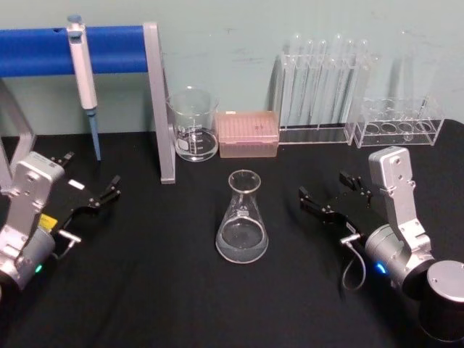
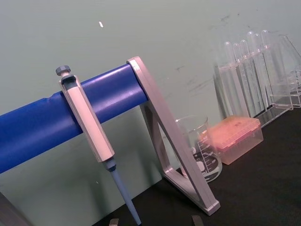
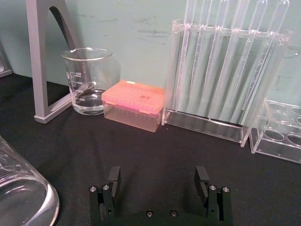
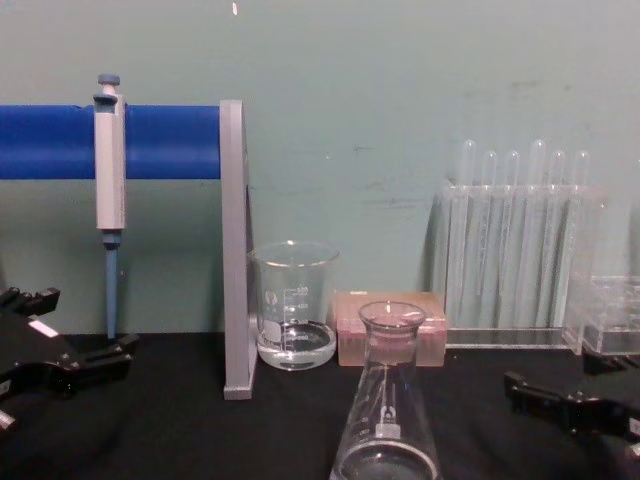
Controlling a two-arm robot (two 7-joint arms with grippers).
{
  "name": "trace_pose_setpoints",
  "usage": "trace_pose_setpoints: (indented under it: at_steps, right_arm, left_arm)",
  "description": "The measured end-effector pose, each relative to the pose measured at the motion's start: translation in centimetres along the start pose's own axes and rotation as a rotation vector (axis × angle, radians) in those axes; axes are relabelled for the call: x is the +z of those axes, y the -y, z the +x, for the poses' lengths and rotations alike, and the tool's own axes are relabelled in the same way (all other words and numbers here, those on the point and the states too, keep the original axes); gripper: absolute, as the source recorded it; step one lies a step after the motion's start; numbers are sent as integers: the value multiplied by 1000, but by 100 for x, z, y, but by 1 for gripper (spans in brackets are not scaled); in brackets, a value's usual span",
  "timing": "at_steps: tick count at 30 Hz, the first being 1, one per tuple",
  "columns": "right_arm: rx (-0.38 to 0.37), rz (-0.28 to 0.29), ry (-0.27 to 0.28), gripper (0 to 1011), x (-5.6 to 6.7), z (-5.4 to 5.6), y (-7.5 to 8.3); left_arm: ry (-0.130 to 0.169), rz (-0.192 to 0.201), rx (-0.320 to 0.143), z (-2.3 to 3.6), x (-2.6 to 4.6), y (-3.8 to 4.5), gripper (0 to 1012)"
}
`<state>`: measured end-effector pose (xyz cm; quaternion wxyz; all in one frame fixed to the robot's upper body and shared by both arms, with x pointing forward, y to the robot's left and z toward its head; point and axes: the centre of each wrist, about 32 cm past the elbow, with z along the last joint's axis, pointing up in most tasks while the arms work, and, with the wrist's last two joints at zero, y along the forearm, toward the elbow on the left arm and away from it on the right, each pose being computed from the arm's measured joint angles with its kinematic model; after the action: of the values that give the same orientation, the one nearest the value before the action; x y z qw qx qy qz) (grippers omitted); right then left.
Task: Grasp the erlenmeyer flask with one hand, shake it three times, then place it back.
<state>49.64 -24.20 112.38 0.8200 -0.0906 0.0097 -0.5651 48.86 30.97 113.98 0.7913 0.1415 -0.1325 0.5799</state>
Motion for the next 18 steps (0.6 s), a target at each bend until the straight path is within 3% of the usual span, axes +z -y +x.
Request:
trace_pose_setpoints:
  at_steps: [18]
  right_arm:
    - [1, 1, -1, 1003, 2, 0, 3]
  left_arm:
    - [0, 0, 0, 0, 0, 0, 1001]
